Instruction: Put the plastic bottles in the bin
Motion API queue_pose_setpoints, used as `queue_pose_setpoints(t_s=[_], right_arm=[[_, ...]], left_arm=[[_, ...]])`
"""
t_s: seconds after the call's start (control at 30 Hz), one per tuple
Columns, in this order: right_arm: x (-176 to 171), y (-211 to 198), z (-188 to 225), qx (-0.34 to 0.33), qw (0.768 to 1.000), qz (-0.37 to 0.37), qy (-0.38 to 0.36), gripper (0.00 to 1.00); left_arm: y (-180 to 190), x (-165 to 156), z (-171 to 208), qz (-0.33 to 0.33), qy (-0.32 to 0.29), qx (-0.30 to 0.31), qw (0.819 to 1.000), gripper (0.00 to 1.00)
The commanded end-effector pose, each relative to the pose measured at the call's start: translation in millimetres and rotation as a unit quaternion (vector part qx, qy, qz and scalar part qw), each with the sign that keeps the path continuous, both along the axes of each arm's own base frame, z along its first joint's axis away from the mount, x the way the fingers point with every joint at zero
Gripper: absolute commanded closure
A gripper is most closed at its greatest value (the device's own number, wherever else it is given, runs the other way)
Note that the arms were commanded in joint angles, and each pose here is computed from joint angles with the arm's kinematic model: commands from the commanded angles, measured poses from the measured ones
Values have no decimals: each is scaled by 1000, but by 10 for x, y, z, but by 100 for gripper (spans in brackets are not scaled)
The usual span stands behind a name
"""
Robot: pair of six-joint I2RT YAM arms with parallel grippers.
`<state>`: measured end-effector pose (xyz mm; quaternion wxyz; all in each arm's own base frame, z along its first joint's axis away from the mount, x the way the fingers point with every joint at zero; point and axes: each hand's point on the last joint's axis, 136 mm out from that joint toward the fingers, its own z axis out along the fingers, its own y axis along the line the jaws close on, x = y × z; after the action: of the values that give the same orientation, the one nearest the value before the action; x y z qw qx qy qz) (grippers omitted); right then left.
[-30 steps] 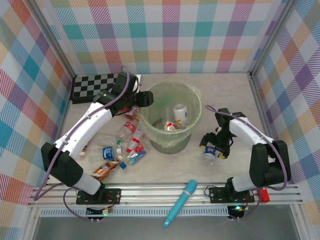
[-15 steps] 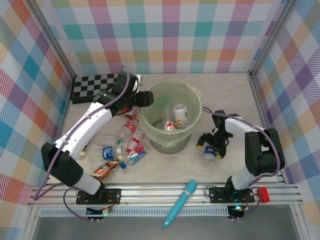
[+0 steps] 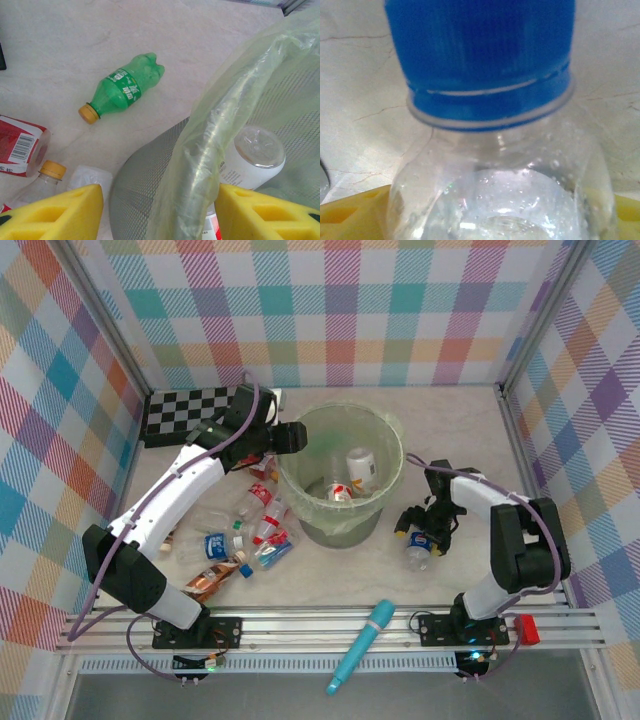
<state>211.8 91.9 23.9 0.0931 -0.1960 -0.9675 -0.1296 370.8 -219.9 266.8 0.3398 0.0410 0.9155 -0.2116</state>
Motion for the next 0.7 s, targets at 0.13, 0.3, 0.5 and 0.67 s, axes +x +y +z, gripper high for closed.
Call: queue_pose_setpoints(t_s=[0.13,0.3,0.5,0.67], right_arm=[[-42,-10,147,5,1000,7,-18,30],[-15,-57,404,-6,999,21,-36,38],[85,-68,914,-4,996,35,-80,43],[216,-130,1563,-12,988,48,-147,46]], left_arm=[[-18,-44,-407,-6,55,26,998,39],[-32,-36,-404,-7,54,23,998,39],[-46,-25,-404,-10,55,23,998,39],[-59,-23,-386,-13,53,21,998,39]])
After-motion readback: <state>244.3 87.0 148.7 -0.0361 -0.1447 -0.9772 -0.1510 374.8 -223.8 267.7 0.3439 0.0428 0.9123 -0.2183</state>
